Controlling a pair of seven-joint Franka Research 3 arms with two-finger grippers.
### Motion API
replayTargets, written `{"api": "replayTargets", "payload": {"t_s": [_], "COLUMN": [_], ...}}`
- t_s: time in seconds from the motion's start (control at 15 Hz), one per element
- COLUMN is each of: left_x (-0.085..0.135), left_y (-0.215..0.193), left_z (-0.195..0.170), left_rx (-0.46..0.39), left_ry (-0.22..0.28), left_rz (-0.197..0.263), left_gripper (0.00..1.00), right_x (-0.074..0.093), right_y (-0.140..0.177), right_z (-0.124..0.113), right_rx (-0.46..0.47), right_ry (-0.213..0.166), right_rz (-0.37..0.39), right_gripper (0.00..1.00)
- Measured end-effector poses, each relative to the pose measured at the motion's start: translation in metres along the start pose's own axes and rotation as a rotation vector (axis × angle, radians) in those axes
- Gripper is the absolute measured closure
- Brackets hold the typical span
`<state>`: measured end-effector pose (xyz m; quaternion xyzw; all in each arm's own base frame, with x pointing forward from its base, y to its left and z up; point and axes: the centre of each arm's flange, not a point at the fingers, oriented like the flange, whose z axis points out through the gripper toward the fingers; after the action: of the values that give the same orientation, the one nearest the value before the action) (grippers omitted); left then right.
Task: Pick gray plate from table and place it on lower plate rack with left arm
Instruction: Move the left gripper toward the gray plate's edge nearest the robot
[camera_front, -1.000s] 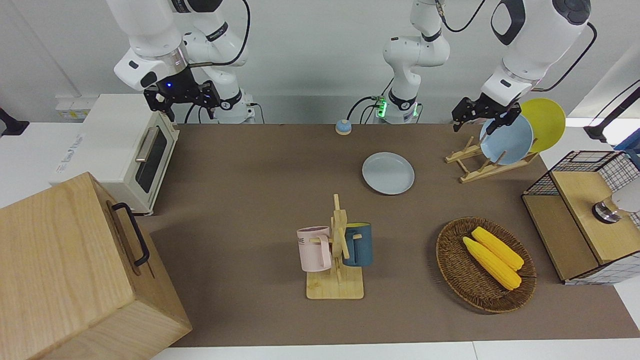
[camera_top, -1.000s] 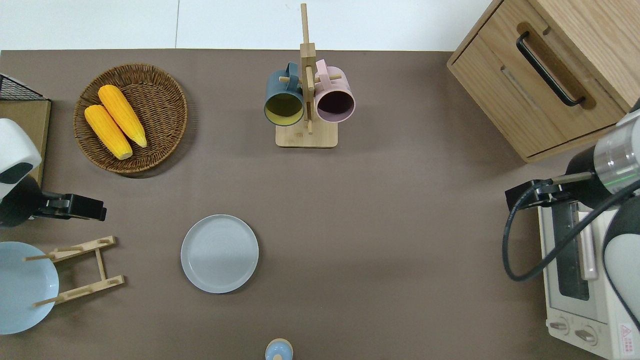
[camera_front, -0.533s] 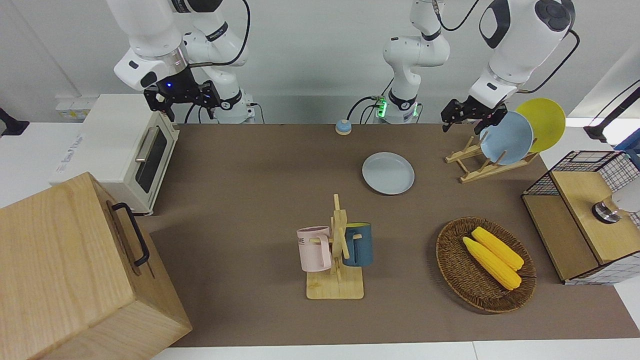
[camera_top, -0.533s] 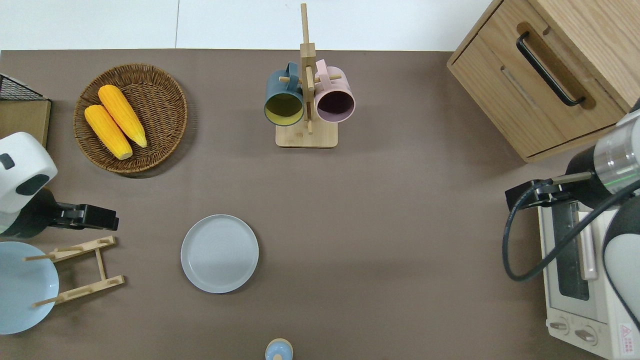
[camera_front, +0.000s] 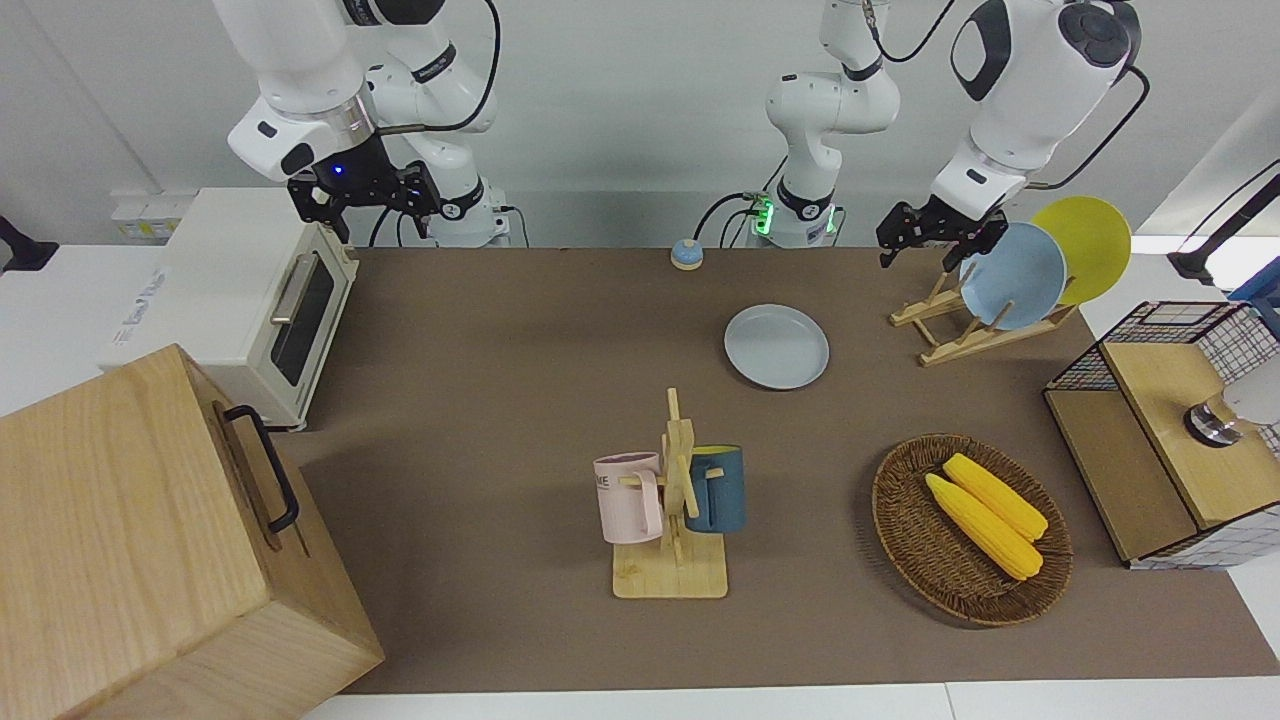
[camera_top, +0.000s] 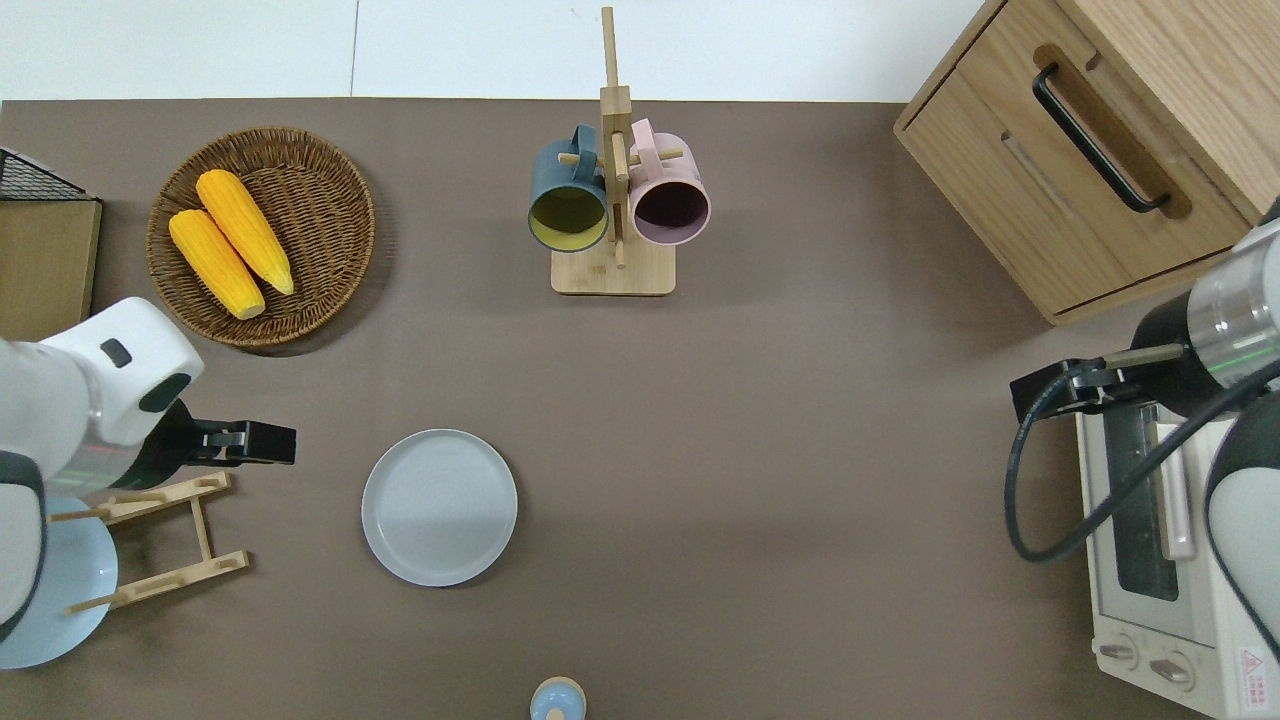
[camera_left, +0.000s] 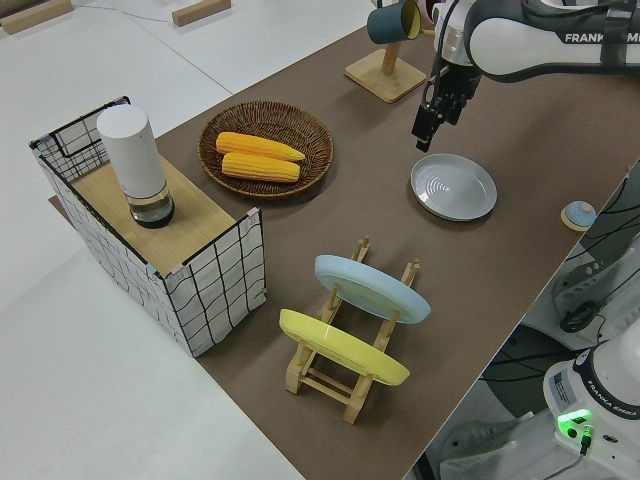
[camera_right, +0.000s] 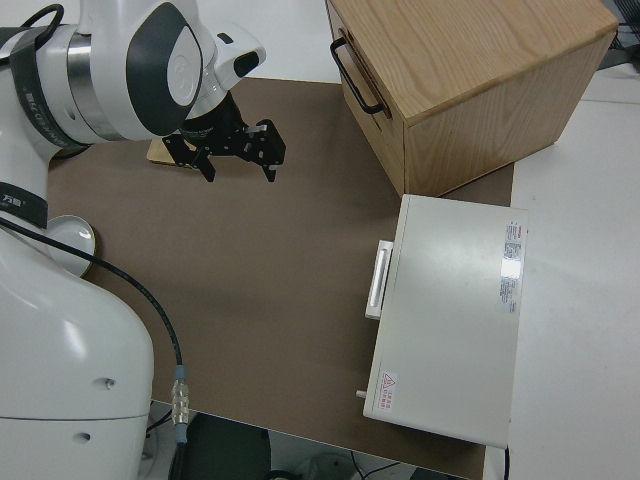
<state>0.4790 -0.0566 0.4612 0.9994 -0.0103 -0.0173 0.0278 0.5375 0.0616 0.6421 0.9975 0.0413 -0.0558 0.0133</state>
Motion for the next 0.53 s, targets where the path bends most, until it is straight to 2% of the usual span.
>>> {"api": "replayTargets", "payload": {"t_s": [0.13, 0.53], "left_x": [-0.010, -0.039], "left_y": [0.005, 0.004], "left_z": [0.027, 0.106], "left_rx": [0.006, 0.014], "left_ry": [0.011, 0.066], "left_rz": [0.006, -0.015], "left_gripper": [0.00, 0.00], "right_x": [0.000, 0.000], "right_y": [0.000, 0.000], "right_z": [0.000, 0.000], "right_rx": [0.000, 0.000], "right_ry": [0.000, 0.000], "right_rz": [0.000, 0.000], "right_gripper": [0.01, 0.01]}}
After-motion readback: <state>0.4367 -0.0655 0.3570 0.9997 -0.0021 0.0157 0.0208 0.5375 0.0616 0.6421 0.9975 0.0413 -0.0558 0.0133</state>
